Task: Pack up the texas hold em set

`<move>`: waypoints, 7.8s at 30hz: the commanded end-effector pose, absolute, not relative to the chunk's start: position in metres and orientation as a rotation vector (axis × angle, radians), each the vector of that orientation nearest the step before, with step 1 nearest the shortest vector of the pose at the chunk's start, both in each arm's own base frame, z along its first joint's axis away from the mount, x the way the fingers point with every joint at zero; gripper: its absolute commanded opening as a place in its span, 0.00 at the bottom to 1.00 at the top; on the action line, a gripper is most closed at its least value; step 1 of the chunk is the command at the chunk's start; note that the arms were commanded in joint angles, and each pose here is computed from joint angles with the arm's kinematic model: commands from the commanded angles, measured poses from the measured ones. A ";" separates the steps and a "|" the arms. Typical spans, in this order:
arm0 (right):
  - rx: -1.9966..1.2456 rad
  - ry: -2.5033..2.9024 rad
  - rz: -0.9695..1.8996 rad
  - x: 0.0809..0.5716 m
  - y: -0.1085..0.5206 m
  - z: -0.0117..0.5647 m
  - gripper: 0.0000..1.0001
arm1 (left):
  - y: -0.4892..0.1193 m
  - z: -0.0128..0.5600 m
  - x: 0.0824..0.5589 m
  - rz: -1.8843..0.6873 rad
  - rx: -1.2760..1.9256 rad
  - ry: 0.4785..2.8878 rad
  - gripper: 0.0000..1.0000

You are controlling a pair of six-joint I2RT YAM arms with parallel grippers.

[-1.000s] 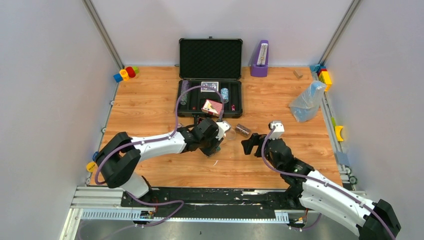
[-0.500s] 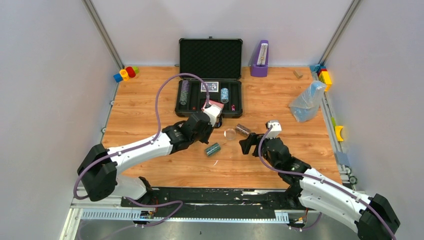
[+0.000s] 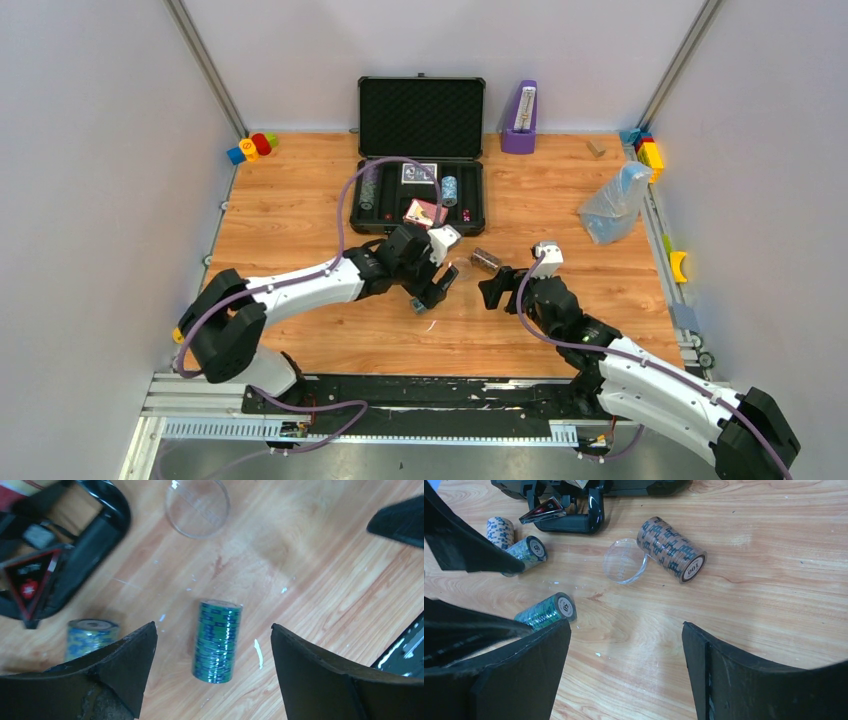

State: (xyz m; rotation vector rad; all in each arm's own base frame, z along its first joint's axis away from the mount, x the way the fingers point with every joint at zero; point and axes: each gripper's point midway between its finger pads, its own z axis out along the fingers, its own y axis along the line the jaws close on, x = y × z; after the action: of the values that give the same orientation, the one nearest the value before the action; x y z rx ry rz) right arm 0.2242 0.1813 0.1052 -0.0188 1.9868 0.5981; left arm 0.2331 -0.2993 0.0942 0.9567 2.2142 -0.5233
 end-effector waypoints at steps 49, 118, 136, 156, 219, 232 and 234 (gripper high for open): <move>-0.018 1.965 0.605 0.230 0.185 0.107 0.83 | -0.216 0.216 0.392 -0.362 0.223 2.027 0.00; -0.044 1.988 0.572 0.236 0.191 0.099 0.84 | -0.194 0.110 0.514 -0.454 -0.003 2.205 0.00; -0.039 1.997 0.554 0.239 0.191 0.096 0.84 | -0.200 0.113 0.546 -0.425 0.042 2.154 0.00; -0.067 1.991 0.574 0.236 0.193 0.099 0.85 | -0.188 0.185 0.391 -0.362 0.266 2.004 0.82; -0.158 1.932 0.661 0.223 0.199 0.110 0.91 | -0.220 0.054 0.295 -0.261 0.747 2.267 0.79; -0.149 1.937 0.654 0.224 0.198 0.110 0.91 | -0.252 0.056 0.283 -0.474 0.826 2.276 0.42; -0.148 1.939 0.652 0.224 0.197 0.110 0.91 | -0.257 0.061 0.281 -0.518 0.813 2.274 0.37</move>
State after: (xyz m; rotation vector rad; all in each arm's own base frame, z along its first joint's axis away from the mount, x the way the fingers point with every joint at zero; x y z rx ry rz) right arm 0.2183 0.1956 0.0983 -0.1610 1.9827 0.6433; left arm 0.2829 -0.2322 0.0393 0.8224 2.3195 -0.3605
